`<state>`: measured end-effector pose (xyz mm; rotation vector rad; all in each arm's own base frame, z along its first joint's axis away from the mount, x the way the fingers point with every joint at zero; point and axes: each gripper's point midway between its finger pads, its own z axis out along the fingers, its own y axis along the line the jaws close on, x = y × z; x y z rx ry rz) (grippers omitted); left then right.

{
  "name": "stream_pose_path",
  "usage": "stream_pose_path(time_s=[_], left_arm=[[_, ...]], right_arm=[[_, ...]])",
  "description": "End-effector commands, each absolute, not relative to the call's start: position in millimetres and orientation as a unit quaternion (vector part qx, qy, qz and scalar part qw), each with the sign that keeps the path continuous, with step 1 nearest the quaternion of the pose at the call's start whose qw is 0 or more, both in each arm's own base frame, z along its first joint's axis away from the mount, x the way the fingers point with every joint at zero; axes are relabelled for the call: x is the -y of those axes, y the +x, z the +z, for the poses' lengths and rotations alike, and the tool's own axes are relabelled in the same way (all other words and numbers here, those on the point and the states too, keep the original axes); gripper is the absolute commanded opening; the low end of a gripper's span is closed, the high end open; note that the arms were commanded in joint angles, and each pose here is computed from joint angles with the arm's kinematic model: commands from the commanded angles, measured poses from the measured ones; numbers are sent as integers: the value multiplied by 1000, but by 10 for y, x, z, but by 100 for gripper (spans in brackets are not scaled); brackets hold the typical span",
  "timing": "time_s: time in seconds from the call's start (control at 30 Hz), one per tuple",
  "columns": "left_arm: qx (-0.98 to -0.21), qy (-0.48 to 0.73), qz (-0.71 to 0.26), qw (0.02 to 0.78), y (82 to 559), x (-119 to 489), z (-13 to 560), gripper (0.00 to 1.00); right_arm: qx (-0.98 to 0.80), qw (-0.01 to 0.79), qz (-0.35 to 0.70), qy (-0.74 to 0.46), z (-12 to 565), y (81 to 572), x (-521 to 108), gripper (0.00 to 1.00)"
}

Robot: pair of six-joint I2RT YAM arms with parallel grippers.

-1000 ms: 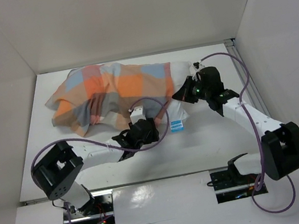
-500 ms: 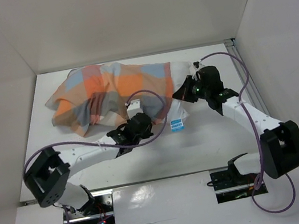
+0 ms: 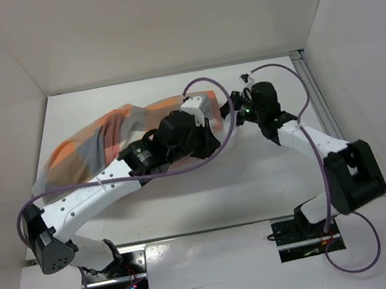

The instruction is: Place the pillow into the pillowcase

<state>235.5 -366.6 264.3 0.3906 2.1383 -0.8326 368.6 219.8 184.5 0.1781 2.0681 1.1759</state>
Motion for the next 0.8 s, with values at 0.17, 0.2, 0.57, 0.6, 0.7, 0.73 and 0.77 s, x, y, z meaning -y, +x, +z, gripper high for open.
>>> stream_pose_path(time_s=[0.17, 0.2, 0.57, 0.6, 0.7, 0.73, 0.77], left_arm=[[-649, 186, -521, 522, 1830, 3326, 5322, 0], [-651, 174, -512, 533, 1932, 3232, 5364, 0], [-783, 88, -410, 459, 4410, 3217, 3873, 0], [-778, 92, -409, 469, 4547, 3200, 4008, 0], [-789, 96, -431, 426, 4954, 3265, 3703, 41], [-794, 95, -446, 403, 4935, 3263, 3631, 48], [-788, 100, -460, 397, 4892, 3297, 3654, 53]], right_arm=[[-832, 430, 349, 27, 2373, 2939, -1737, 0], [-843, 411, 346, 29, 2322, 2809, -1710, 0], [-861, 408, 298, 68, 2135, 2947, -1569, 49], [-851, 437, 280, 76, 2252, 3114, -1517, 81], [-866, 427, 251, 67, 2292, 3522, -1457, 96], [-889, 388, 232, 75, 2079, 3527, -1401, 98], [-891, 390, 220, 76, 2088, 3534, -1361, 98]])
